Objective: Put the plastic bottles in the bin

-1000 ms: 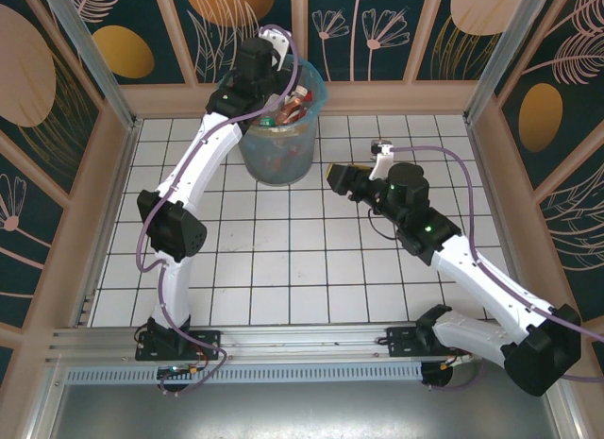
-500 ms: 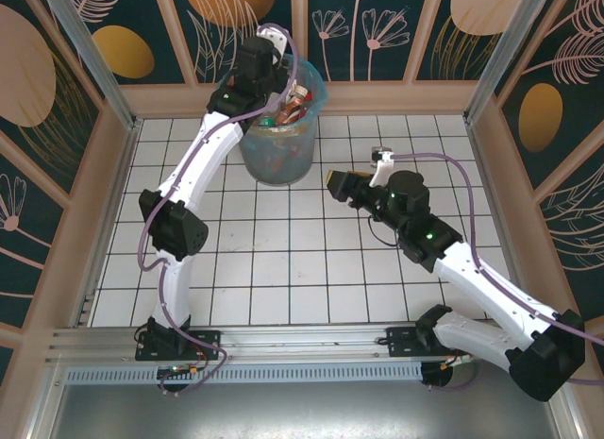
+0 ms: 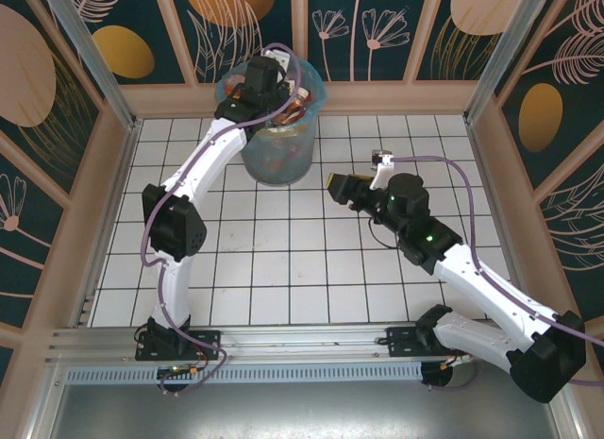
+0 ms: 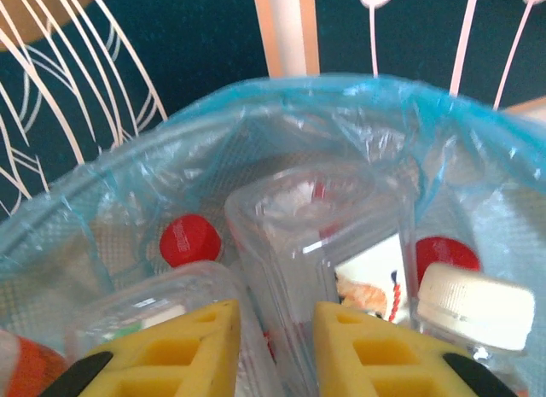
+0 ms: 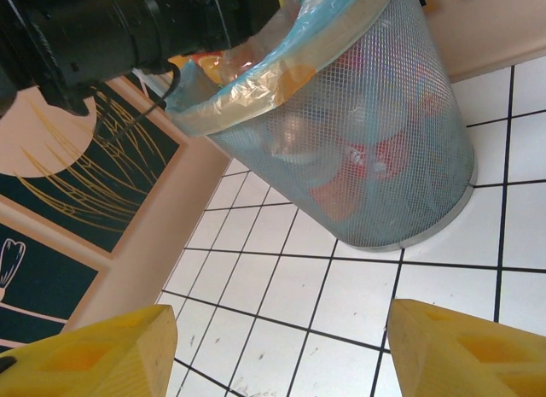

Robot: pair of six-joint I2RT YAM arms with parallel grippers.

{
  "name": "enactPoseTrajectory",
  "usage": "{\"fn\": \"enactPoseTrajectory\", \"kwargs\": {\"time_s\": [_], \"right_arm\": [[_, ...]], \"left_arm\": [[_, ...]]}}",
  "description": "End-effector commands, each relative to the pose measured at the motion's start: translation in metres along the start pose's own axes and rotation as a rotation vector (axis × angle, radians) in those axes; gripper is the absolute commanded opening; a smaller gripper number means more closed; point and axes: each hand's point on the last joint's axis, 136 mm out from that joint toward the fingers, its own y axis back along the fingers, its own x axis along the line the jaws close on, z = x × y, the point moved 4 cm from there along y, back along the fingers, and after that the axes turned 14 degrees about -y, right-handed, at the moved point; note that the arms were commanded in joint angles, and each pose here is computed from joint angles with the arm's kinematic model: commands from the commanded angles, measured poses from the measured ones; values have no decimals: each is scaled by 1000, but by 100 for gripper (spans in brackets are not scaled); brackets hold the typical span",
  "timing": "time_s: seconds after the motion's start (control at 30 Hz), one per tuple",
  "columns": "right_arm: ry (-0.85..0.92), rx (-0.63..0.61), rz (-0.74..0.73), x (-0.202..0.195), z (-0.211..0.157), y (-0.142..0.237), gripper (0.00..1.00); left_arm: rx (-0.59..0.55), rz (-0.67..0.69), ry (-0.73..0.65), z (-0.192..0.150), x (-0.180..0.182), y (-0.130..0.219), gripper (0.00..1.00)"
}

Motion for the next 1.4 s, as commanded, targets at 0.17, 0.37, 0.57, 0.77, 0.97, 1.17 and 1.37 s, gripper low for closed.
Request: {"fn": "enactPoseTrajectory", "kwargs": {"time_s": [0.17, 0.37, 0.57, 0.77, 0.97, 1.17, 1.37], "right_arm": [[11, -32, 4, 9, 9, -5, 69], [102, -110, -63, 8, 26, -9, 71], [210, -305, -374, -40, 65, 2, 79], [208, -479, -515, -113, 94, 26, 82], [452, -577, -650, -168, 77, 41, 95], [517, -626, -646, -214, 51, 53, 98], [605, -603, -538, -230, 36, 57, 99]], "left_arm": [[-322, 7, 121, 103, 51, 108, 45], [-460, 103, 214, 73, 76, 193, 54], [-359, 346, 281, -58, 86, 226, 59], [-214, 547, 284, -181, 77, 220, 60], [-141, 628, 288, -255, 78, 200, 63], [-89, 568, 266, -296, 85, 172, 65], [-117, 397, 187, -306, 75, 148, 66]]}}
